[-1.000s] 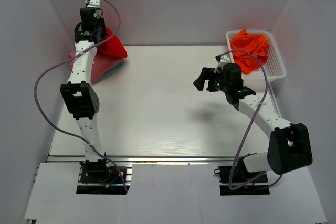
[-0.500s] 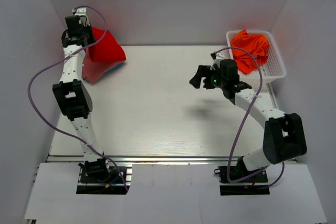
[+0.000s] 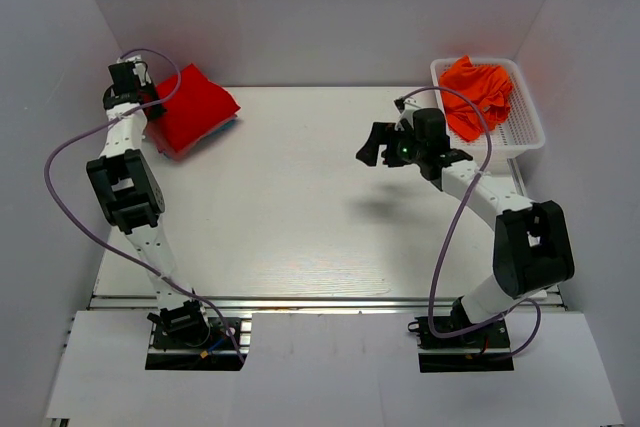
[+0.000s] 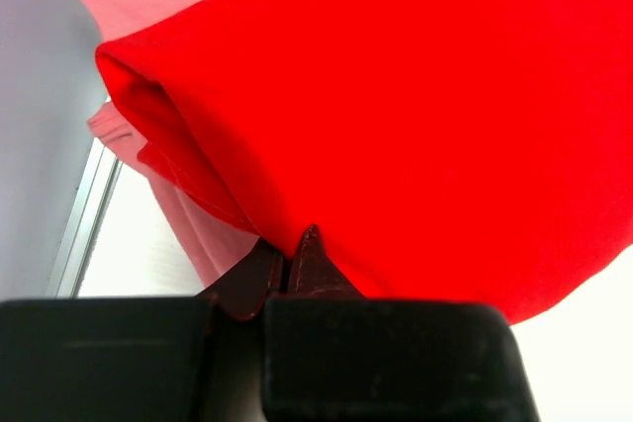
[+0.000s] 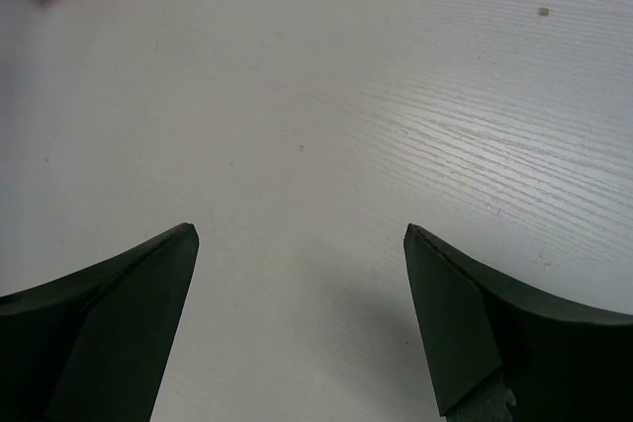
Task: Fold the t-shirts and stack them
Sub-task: Put the neatly folded tshirt into the corner of the board with the left arm
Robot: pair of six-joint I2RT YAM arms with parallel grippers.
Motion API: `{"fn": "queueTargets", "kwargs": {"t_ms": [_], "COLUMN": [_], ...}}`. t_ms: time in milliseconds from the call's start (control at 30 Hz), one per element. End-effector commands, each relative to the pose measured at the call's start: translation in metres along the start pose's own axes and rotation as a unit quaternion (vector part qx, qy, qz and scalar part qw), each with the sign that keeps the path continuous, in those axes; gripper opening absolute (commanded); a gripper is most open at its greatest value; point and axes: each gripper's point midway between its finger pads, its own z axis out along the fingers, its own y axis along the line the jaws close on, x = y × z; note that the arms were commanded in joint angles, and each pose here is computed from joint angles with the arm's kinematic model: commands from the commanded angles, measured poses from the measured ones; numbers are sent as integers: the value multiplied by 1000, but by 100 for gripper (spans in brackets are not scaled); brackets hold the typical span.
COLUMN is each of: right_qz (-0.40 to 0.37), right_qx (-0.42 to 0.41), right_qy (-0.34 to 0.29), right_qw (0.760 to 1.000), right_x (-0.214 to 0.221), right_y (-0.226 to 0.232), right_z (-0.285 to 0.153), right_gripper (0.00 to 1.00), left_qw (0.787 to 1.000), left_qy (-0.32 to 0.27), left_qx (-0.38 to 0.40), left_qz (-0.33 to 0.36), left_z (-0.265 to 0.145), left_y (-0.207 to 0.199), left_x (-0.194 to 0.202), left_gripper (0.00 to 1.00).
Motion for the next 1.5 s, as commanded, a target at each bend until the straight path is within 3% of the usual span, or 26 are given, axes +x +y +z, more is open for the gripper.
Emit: {"fn": "queueTargets", "kwargs": {"t_ms": [0, 133, 233, 267, 433, 667, 767, 800, 900, 1000, 1067, 1200, 1467], "right_qz": [-7, -1, -1, -2, -4, 4, 5, 4, 6, 3, 5, 2, 5], "right_qx": [-21, -25, -27, -30, -32, -41, -43, -46, -45, -42, -31, -10, -3], "right_qy": [-15, -7, -6, -4, -10, -6, -3, -4, -2, 0, 2, 3, 28], "right_qw": [1000, 1000, 1000, 1000, 999, 999, 999, 999, 999, 999, 1000, 1000, 1000], "right_x": [-20, -17, -18, -17, -21, -15, -13, -13, -13, -11, -10, -8, -1], "right_y": [11, 10, 11, 12, 13, 15, 15, 17, 16, 15, 11, 4, -1], "right_z": [1, 5, 6, 7, 6, 5, 6, 6, 6, 5, 4, 3, 10], "right_gripper": [90, 90, 90, 90, 90, 90, 90, 90, 90, 90, 90, 90, 90], "left_qw": [1000, 999, 998, 997, 993, 991, 991, 987, 964, 959, 961, 972, 968], "left_qy": [-23, -14, -11, -8, -32, -101, -123, -119, -141, -136, -105, -78, -71], "left_qx": [-1, -17, -43, -50, -89, -46, 29, 104, 227, 246, 255, 221, 237], "left_qz": [-17, -30, -45, -50, -64, -71, -47, -28, 17, 11, -7, -25, -43], "left_z": [-8, -5, -13, -13, -43, -85, -91, -95, -99, -82, -49, -7, 48], "left_y": [6, 19, 31, 33, 42, 18, -12, -38, -78, -76, -71, -51, -32], "left_x": [-18, -22, -27, -24, -45, -84, -98, -96, -100, -103, -84, -66, -34], "left_gripper": [0, 3, 92, 100, 100, 100, 100, 100, 100, 100, 100, 100, 100]}}
